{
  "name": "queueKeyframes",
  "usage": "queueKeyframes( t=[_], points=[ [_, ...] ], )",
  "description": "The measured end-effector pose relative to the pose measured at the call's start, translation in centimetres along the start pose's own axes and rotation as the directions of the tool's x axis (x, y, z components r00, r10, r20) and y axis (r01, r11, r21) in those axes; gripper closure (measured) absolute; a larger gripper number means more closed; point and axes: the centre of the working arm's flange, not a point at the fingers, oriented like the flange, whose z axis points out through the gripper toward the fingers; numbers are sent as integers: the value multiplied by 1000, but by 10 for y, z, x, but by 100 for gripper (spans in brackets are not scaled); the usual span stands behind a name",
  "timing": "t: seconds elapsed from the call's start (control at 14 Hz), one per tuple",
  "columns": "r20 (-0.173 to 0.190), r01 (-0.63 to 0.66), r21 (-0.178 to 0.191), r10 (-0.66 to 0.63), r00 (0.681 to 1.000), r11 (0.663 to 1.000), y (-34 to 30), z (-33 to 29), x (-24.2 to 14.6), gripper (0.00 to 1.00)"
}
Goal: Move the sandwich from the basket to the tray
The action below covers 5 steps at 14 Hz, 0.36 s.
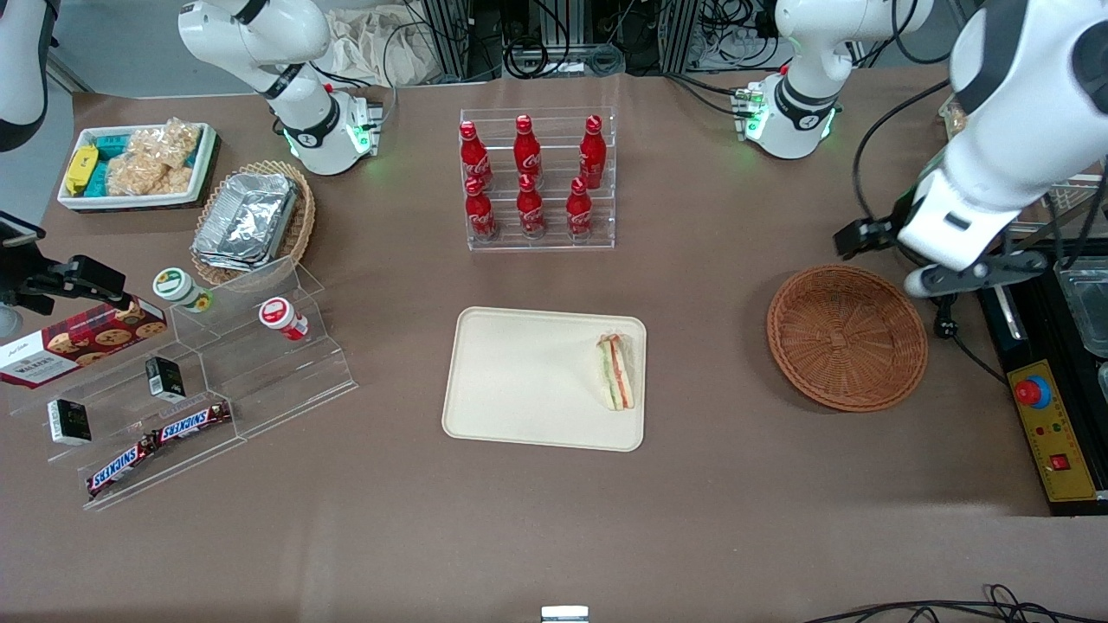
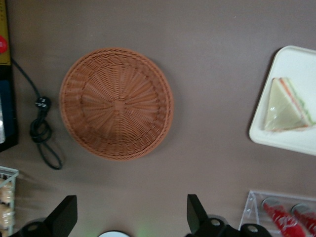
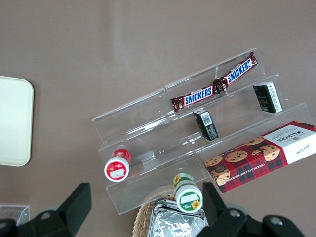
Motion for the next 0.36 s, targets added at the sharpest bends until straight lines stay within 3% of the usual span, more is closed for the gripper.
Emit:
queueKeyframes(
  t=[0.36],
  points=[
    [-41,-37,-25,36,999,999,-40,-28,-10,0]
  ],
)
